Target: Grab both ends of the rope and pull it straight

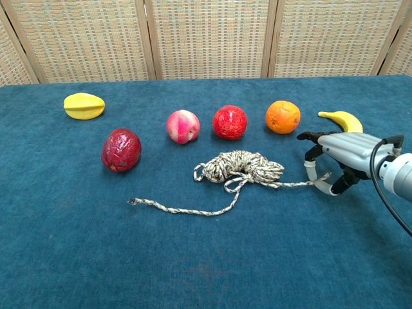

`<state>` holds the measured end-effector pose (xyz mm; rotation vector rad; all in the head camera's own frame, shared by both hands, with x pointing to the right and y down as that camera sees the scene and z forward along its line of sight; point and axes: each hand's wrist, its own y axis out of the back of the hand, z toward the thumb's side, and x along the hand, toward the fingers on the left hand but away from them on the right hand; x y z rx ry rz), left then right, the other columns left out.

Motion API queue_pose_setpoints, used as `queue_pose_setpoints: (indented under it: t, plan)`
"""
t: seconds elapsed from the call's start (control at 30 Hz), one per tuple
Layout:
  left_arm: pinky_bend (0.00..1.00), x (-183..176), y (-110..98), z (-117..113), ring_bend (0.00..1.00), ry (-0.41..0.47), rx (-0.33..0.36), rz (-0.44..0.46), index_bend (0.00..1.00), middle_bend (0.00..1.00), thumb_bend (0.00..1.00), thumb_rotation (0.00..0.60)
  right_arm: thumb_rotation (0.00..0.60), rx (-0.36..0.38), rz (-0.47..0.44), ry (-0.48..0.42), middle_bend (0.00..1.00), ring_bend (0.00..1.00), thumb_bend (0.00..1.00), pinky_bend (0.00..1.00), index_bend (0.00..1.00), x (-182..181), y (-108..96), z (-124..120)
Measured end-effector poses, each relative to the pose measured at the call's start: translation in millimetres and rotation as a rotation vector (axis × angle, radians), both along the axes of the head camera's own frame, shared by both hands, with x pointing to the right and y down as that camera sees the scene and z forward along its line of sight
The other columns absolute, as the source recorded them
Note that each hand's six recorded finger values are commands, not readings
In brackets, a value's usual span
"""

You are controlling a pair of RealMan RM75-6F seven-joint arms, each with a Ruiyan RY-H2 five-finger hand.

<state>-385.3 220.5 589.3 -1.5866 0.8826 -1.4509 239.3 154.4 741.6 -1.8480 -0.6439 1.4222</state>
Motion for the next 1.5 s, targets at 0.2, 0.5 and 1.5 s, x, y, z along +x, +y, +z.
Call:
queue_pose_setpoints:
  t: [0.2,0.5,1.5]
  plan:
    - [0.00,15,-1,9,0.00,0.006,-0.016,0.054,0.00,0.00,0.00,0.600,0.600,0.015,0.007,-0.006,0.00,0.00,0.43,0.00,0.73,5,5,-3]
    - [0.00,41,-12,33,0.00,0.035,-0.051,0.149,0.25,0.00,0.07,0.600,0.600,0.046,0.011,0.002,0.00,0.00,0.43,0.00,0.73,8,6,-8]
    - [0.00,181,-41,119,0.00,0.141,-0.249,0.481,0.49,0.00,0.35,0.600,0.600,0.050,0.016,-0.006,0.00,0.00,0.43,0.00,0.73,8,3,-10]
